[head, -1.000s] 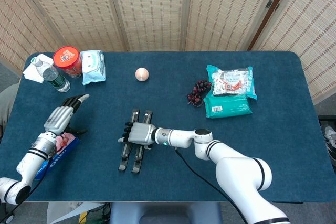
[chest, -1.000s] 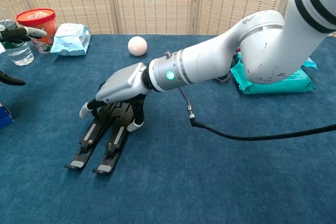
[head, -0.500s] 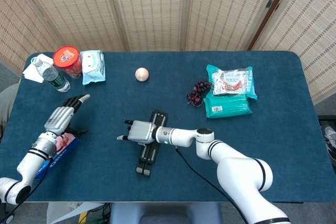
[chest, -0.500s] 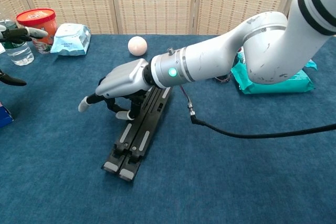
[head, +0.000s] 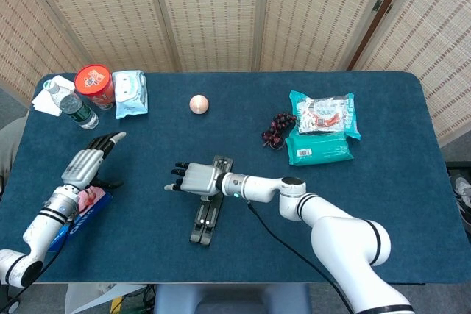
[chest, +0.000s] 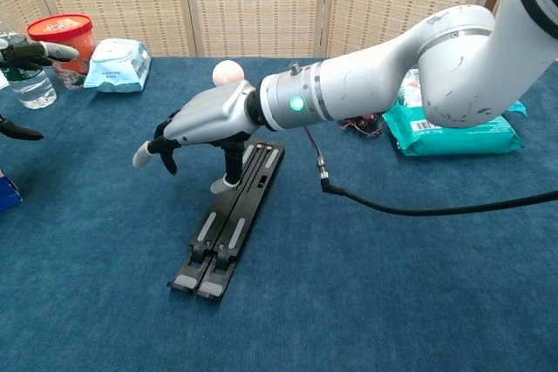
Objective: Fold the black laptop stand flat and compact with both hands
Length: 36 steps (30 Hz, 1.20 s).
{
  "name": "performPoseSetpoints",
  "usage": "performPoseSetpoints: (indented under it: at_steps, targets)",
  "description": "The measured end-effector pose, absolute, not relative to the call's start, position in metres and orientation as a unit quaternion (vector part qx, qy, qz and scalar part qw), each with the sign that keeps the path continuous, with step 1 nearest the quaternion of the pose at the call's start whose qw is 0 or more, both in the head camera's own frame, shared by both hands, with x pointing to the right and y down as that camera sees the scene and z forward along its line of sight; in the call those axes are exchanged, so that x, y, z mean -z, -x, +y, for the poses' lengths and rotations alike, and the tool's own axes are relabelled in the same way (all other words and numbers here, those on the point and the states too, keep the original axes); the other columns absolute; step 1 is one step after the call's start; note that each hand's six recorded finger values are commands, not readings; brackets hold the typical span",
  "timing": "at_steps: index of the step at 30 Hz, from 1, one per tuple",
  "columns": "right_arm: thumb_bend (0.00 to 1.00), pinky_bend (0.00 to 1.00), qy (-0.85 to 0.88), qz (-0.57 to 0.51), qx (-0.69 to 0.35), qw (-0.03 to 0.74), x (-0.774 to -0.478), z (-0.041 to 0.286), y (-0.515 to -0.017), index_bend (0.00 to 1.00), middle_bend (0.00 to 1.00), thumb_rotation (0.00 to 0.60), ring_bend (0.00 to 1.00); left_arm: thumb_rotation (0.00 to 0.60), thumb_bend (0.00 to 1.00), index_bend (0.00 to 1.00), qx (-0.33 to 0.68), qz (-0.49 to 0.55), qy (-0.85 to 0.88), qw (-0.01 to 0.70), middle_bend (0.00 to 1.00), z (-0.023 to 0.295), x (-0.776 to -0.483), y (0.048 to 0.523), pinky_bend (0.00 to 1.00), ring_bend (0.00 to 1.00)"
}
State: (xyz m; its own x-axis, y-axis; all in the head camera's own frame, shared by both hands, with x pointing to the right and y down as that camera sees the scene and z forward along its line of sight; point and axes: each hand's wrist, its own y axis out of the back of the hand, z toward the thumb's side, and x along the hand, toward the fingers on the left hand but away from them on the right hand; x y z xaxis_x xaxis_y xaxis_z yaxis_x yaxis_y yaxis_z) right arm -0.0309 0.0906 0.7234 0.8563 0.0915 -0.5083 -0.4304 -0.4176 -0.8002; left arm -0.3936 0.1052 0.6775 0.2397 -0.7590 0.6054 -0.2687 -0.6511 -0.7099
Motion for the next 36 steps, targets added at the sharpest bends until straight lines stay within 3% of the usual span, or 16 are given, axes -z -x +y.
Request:
performPoseSetpoints:
  at_steps: [8, 14, 26, 36]
  targets:
    - [0.23, 0.00, 0.800, 0.053, -0.253, 0.542, -0.700, 0.065, 0.005, 0.00, 0.14, 0.600, 0.00, 0.600, 0.13, 0.00, 0.511, 0.341, 0.749, 0.250, 0.05, 0.105, -0.670, 0.395, 0.00, 0.00]
    - [0.16, 0.00, 0.785, 0.008, -0.277, 0.554, -0.675, 0.050, -0.036, 0.00, 0.12, 0.600, 0.00, 0.600, 0.13, 0.00, 0.510, 0.341, 0.746, 0.260, 0.06, 0.105, -0.661, 0.396, 0.00, 0.00]
    - [0.12, 0.00, 0.724, -0.153, -0.410, 0.533, -0.614, 0.029, -0.185, 0.00, 0.12, 0.600, 0.00, 0.600, 0.13, 0.00, 0.530, 0.346, 0.716, 0.294, 0.06, 0.113, -0.639, 0.416, 0.00, 0.00]
    - [0.13, 0.00, 0.672, -0.248, -0.490, 0.497, -0.588, 0.055, -0.292, 0.00, 0.12, 0.600, 0.00, 0.600, 0.13, 0.00, 0.542, 0.371, 0.671, 0.343, 0.07, 0.124, -0.612, 0.439, 0.00, 0.00]
